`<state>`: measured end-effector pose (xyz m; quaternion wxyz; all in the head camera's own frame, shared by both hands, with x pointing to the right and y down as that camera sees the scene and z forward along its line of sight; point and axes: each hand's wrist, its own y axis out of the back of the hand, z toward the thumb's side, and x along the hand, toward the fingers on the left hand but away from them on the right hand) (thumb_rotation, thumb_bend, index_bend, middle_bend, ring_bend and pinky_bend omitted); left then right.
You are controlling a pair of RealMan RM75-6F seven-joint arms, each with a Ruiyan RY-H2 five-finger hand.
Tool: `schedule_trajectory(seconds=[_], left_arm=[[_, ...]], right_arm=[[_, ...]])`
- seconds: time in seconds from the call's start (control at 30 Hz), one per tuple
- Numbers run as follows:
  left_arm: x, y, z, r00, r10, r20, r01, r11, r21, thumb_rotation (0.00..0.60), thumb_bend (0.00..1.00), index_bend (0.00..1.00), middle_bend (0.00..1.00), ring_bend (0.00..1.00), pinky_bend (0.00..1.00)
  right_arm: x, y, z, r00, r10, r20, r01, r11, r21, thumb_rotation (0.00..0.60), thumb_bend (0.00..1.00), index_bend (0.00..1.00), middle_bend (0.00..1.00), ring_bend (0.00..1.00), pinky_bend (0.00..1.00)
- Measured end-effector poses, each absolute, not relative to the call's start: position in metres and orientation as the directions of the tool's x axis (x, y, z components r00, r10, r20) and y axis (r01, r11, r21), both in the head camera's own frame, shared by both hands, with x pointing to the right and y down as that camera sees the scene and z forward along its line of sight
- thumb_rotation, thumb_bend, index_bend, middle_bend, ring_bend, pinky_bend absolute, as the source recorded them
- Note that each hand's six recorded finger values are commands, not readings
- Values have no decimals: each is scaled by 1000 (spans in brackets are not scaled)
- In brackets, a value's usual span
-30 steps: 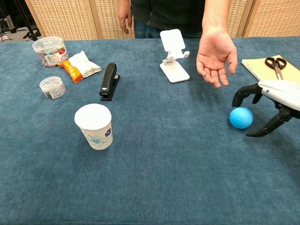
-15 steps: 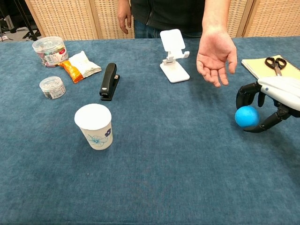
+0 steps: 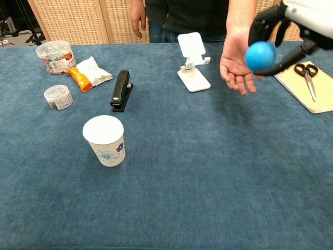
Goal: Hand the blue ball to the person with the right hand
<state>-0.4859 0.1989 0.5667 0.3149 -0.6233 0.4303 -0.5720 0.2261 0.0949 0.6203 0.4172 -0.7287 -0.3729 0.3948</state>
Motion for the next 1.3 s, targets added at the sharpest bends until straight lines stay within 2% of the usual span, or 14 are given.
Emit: schedule_trajectory(seconds=[0.27,0.47,0.5,0.57,0.63,0.73,0.9,1.17,1.3], left_arm=[[-491,197,567,-37,-894,446,-187,-432,-882,600,0,0,0,0,0],[-492,197,566,-38,-893,447,-192,-433,-881,600,0,0,0,0,0],[-492,197,566,-37,-893,448,-192,-434,-880,600,0,0,0,0,0],[-492,197,566,-37,-893,448,-193,-433,-880,600,0,0,0,0,0],[-492,196,566,-38,-895,445,-194,-430,-882,600,0,0,0,0,0],[-492,196,566,-40,-894,446,-195,-431,-881,600,0,0,0,0,0],[-492,196,566,-38,-894,446,-196,-431,-881,600,0,0,0,0,0],[-491,196,563,-32,-896,443,-205,-428,-880,600,0,0,0,0,0],[-491,197,562,-27,-897,441,-208,-426,-880,600,0,0,0,0,0]], right_arm=[[197,67,629,378,877,-295,153,-374,-915,600,517,524,520,406,440],[187,64,642,358,882,-306,146,-377,-915,600,448,519,481,387,440],[187,64,643,357,882,-308,140,-376,-916,600,363,482,420,342,440],[187,64,647,351,879,-322,127,-386,-914,600,132,312,209,175,400],[187,66,652,348,869,-351,129,-415,-901,600,7,132,35,31,309],[187,66,653,336,864,-375,130,-437,-890,600,0,50,0,0,220],[185,63,642,333,875,-352,126,-411,-903,600,0,48,0,0,196],[205,67,599,322,906,-275,157,-338,-928,600,0,48,0,0,169],[244,84,575,286,930,-232,152,-283,-947,600,0,47,0,0,64]])
